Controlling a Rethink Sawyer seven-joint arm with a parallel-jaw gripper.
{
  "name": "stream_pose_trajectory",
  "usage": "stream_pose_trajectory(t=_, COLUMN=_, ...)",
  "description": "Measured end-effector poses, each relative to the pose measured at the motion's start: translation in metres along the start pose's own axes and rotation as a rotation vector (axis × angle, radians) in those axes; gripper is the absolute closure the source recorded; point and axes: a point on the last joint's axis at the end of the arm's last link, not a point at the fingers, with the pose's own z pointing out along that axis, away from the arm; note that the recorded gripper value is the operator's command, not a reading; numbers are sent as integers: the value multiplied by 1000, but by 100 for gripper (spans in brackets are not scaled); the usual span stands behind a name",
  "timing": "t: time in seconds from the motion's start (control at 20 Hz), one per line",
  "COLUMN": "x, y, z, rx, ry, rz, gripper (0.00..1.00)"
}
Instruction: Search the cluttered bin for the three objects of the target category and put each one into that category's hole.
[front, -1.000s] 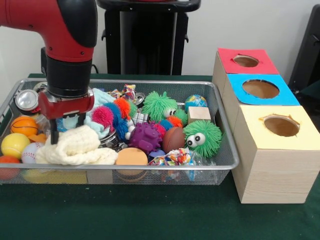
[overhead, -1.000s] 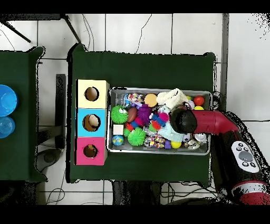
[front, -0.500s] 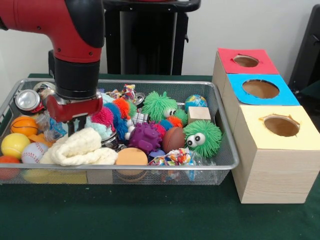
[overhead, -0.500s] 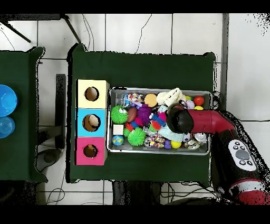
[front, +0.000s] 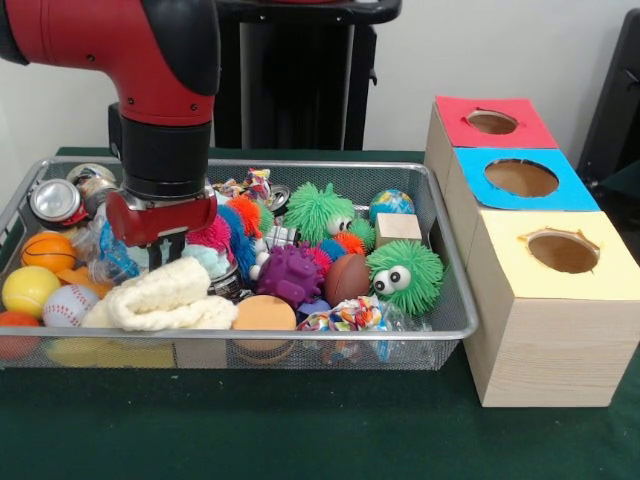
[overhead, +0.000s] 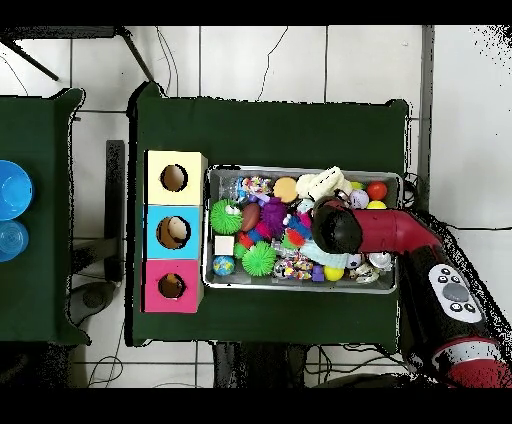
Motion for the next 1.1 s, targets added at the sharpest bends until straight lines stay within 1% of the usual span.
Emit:
stream_pose_trajectory(t=0.15, x=-2, y=0, z=0, rx=-5, ry=-8, rz=8, gripper=100)
stream_pose_trajectory(t=0.25, x=-5, y=-2, z=-1, rx=-21, ry=-30, rz=35, gripper=100)
stream_pose_trajectory(t=0.4, x=-8, y=-5, z=-5, rx=-82, ry=-77, rz=126, gripper=100)
stream_pose_trajectory(t=0.45, x=-8, y=-6, z=-7, rx=-110, ry=-89, rz=163, gripper=100)
stream_pose_trajectory(t=0.5, x=-7, y=-7, z=-9, rx=-129, ry=-95, rz=185, gripper=100)
stream_pose_trajectory(t=0.55, x=-7, y=-9, z=-12, rx=-174, ry=-103, rz=230, gripper=100)
stream_pose_trajectory(t=0.75, x=-8, y=-10, z=-16, rx=-223, ry=-108, rz=268, gripper=100)
stream_pose_trajectory(t=0.8, x=-10, y=-10, z=-19, rx=-241, ry=-113, rz=280, gripper=100)
stream_pose_trajectory(t=0.85, x=-15, y=-9, z=-23, rx=-274, ry=-125, rz=297, gripper=100)
stream_pose_trajectory(t=0.95, x=-18, y=-8, z=-26, rx=-294, ry=-135, rz=306, gripper=100)
stream_pose_trajectory(t=1.05, x=-23, y=-6, z=-30, rx=-323, ry=-151, rz=319, gripper=100)
stream_pose_trajectory(t=1.1, x=-28, y=-4, z=-35, rx=-355, ry=-170, rz=333, gripper=100)
